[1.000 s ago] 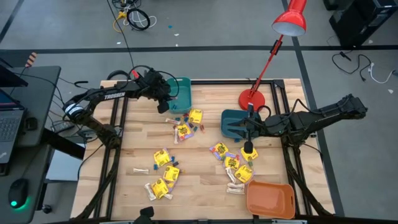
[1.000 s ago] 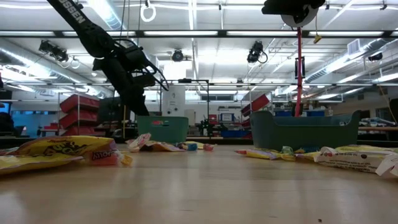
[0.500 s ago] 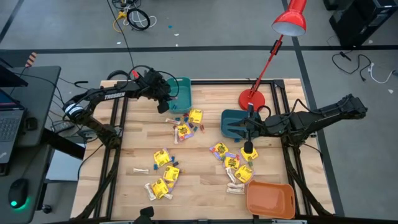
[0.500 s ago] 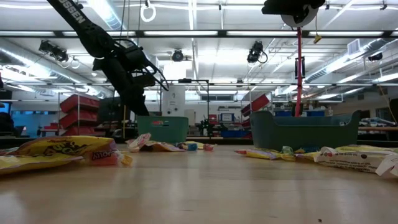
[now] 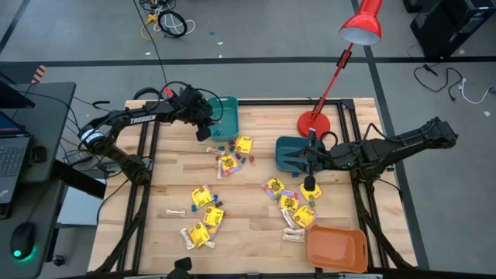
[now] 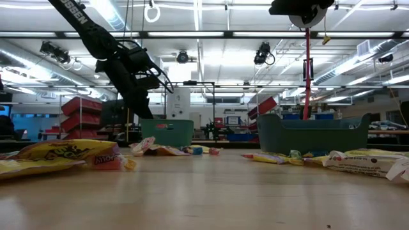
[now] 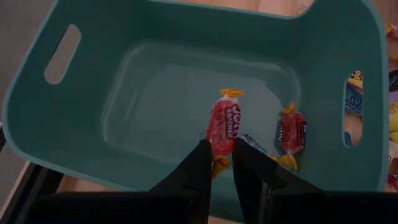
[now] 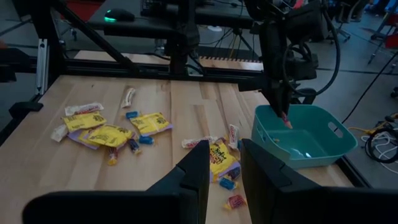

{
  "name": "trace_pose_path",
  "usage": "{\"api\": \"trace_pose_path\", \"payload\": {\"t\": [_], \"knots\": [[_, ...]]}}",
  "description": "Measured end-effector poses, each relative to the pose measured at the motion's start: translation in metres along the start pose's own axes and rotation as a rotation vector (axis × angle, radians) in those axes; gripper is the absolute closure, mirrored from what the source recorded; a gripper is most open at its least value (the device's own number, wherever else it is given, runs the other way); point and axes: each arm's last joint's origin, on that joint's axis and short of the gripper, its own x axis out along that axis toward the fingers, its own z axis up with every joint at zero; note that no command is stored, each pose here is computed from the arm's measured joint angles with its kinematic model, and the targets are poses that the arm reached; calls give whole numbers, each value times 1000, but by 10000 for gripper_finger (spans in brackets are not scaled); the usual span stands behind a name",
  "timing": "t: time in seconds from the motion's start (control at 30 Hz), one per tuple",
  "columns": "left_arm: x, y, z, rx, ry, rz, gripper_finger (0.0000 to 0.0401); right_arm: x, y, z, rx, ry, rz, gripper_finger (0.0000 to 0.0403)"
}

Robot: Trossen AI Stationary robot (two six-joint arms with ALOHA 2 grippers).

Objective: Sort candy
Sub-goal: Put the red candy into the green bin, then put the blue candy into the green bin

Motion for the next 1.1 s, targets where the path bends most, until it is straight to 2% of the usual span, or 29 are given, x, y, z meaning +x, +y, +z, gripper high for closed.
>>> {"api": "trace_pose_path", "payload": {"t": [0.73, 1.1], "knots": [[0, 0, 0, 0, 0, 0, 335, 0, 0, 0, -1, 2, 0, 325], [0, 1, 1, 1, -7, 10, 255, 0, 0, 0, -1, 3, 0, 325]]}}
